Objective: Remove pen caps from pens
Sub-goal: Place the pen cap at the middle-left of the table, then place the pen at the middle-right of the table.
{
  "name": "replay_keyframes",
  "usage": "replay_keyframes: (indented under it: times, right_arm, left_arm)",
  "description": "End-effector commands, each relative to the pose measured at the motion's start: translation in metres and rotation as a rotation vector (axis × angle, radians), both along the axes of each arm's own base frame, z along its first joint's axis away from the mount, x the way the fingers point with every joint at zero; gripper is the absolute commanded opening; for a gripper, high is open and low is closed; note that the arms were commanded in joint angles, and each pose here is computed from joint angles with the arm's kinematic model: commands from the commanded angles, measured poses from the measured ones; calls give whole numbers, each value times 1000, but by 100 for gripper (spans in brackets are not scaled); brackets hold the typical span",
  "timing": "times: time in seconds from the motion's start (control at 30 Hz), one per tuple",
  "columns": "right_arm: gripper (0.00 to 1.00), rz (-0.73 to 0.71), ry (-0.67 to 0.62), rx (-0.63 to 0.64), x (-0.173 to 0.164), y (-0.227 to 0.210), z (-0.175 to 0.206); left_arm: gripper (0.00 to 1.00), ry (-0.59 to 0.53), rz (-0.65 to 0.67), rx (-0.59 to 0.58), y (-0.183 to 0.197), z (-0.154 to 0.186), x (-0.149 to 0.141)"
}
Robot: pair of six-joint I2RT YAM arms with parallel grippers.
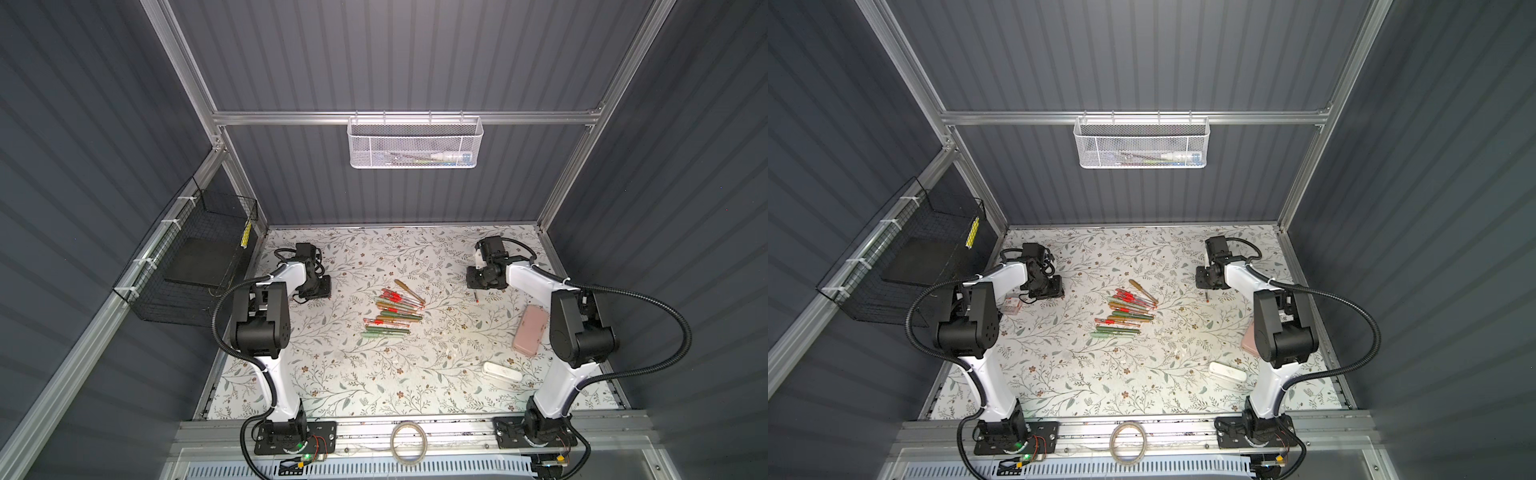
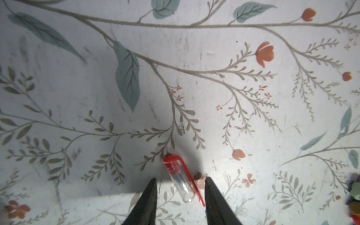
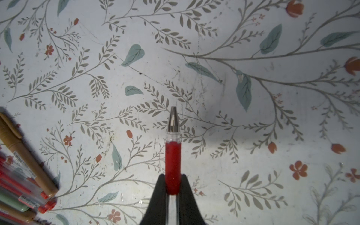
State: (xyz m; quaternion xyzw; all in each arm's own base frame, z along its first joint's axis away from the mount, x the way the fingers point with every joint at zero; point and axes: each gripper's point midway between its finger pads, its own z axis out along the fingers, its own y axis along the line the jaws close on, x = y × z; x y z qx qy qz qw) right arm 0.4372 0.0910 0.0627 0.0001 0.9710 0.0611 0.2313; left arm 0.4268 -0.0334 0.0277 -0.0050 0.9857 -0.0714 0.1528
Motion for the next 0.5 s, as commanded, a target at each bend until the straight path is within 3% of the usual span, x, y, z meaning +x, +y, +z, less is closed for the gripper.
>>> replay_keyframes:
  times: [0.0, 0.2, 0.47]
  right_arm:
    - [0, -11, 68, -39, -1, -9, -9]
    - [0, 2, 128, -67, 8, -11, -20]
    - [2, 5, 201, -101, 15, -16, -36]
  left_arm:
    - [47, 6, -5, 9, 1, 12, -14]
    - [65, -146, -45, -9, -4, 64, -19]
    - [86, -463, -133, -93, -21, 139, -44]
